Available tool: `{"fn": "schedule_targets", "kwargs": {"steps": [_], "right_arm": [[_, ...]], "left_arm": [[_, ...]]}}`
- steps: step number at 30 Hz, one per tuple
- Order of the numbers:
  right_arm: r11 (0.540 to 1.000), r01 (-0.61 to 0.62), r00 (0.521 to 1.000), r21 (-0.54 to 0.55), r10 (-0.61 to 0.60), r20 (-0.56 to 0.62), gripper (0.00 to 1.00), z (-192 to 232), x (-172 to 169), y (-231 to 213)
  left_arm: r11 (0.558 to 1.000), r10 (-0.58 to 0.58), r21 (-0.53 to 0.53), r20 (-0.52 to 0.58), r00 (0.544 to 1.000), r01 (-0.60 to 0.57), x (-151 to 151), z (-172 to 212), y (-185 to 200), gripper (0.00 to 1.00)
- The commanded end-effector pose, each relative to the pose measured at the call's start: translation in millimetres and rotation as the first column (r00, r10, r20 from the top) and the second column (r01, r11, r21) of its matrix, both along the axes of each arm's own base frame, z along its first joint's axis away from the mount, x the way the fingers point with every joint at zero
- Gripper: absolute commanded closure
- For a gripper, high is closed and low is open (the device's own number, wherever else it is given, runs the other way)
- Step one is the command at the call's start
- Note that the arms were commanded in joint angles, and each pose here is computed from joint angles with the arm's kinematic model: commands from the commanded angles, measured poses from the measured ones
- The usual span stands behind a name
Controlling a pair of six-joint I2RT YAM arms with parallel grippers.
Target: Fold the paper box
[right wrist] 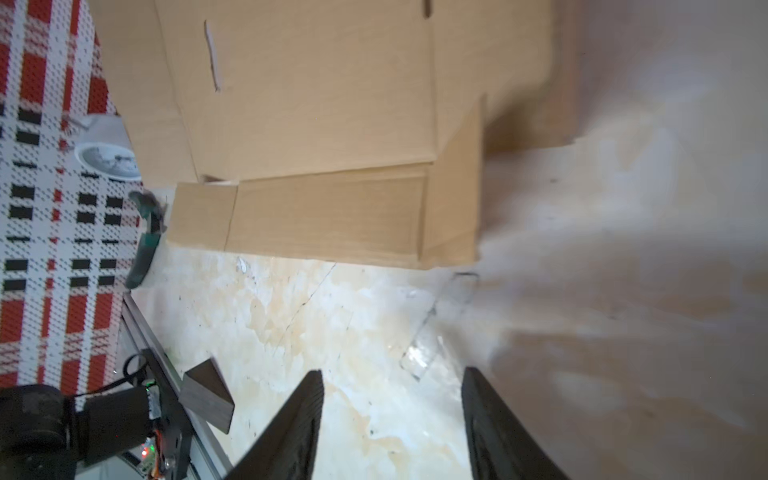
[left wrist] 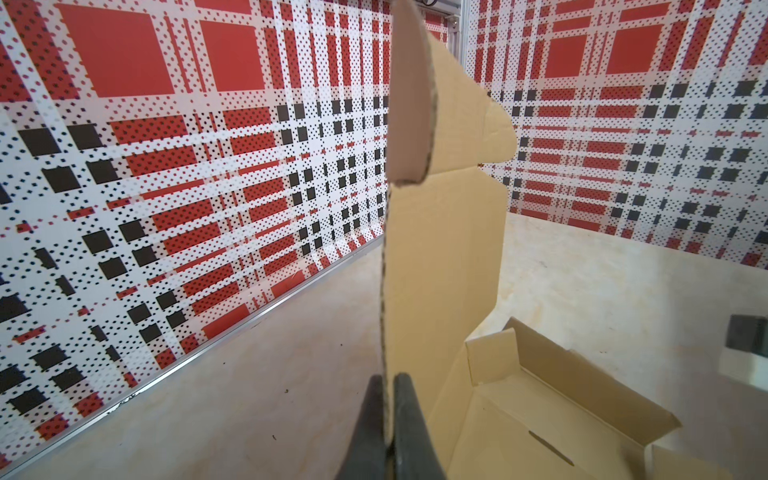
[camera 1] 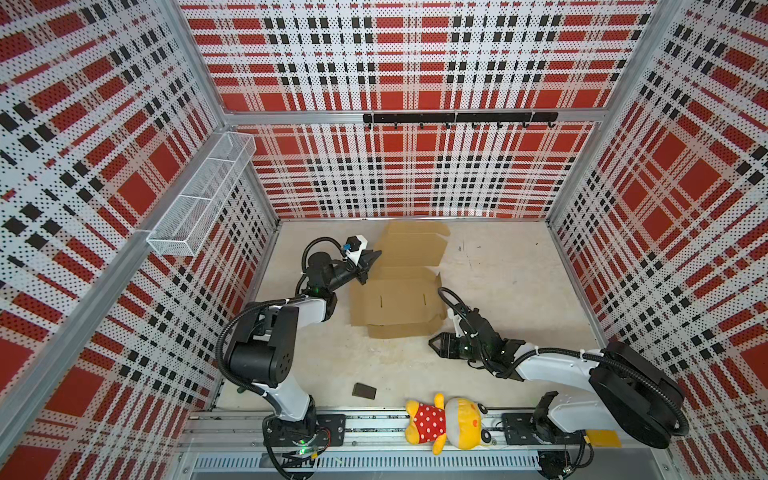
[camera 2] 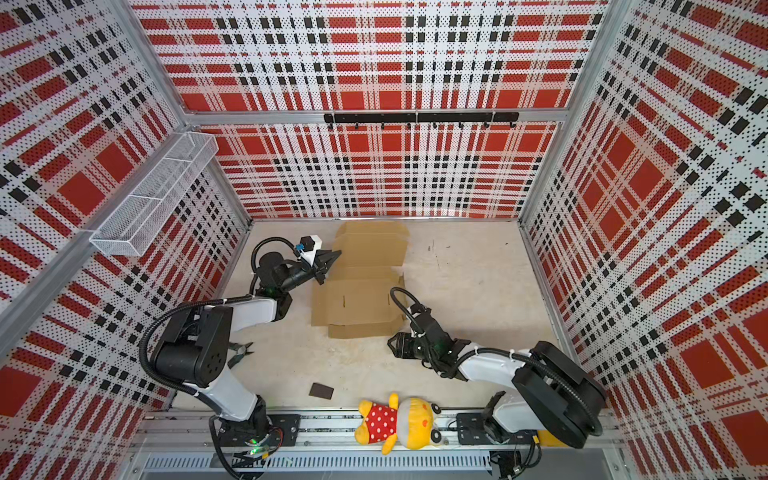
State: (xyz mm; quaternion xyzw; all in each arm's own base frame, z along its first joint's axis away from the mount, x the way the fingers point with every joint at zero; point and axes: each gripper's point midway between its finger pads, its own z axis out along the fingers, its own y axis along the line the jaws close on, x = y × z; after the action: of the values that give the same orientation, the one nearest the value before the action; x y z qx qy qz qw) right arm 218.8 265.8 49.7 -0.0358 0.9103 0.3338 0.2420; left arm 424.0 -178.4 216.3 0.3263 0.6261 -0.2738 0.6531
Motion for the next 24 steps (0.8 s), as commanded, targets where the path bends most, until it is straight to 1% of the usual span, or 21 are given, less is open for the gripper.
{"fn": "schedule_targets", "kwargs": {"steps": [1, 3, 5, 7, 9, 14, 16, 19, 22, 24], "right_arm": [[0.999, -0.009, 0.995, -0.043, 0.013, 0.1, 0.45, 13, 13, 6], [0.998, -0.019, 0.992, -0.055, 0.025, 0.122, 0.45, 16, 17, 8], [0.995, -0.055, 0.99, -0.08, 0.065, 0.124, 0.44, 17, 18, 17], [0.989, -0.109, 0.983, -0.096, 0.122, 0.139, 0.43, 18, 18, 32], [0.979, -0.169, 0.977, -0.112, 0.181, 0.113, 0.42, 10, 15, 47], [0.956, -0.281, 0.954, -0.079, 0.287, 0.082, 0.41, 9, 2, 80], [0.95, -0.307, 0.948, -0.047, 0.31, 0.068, 0.41, 6, -2, 89], [0.947, -0.32, 0.946, -0.034, 0.321, 0.042, 0.41, 1, -3, 96], [0.947, -0.319, 0.947, -0.037, 0.32, 0.037, 0.4, 0, -1, 99], [0.958, -0.281, 0.957, -0.063, 0.285, 0.052, 0.4, -2, 6, 94]], "left_arm": [[1.0, 0.026, 0.001, 0.004, 1.0, -0.026, 8, -1, 2, 1.0], [1.0, 0.027, 0.006, -0.004, 1.0, -0.027, 9, -4, 1, 1.0], [0.999, 0.033, 0.015, -0.012, 0.999, -0.033, 11, -6, 2, 1.0], [0.999, 0.035, 0.018, -0.017, 0.999, -0.035, 12, -8, 2, 1.0], [0.999, 0.033, 0.019, -0.022, 0.999, -0.033, 12, -10, 2, 1.0], [0.999, 0.046, 0.027, -0.037, 0.998, -0.045, 16, -13, 3, 1.0], [0.999, 0.044, 0.027, -0.038, 0.998, -0.043, 17, -13, 3, 1.0], [0.999, 0.047, 0.028, -0.038, 0.998, -0.046, 17, -12, 2, 1.0], [0.998, 0.051, 0.029, -0.043, 0.998, -0.049, 17, -13, 3, 1.0], [0.998, 0.049, 0.03, -0.045, 0.998, -0.048, 17, -14, 3, 1.0]]}}
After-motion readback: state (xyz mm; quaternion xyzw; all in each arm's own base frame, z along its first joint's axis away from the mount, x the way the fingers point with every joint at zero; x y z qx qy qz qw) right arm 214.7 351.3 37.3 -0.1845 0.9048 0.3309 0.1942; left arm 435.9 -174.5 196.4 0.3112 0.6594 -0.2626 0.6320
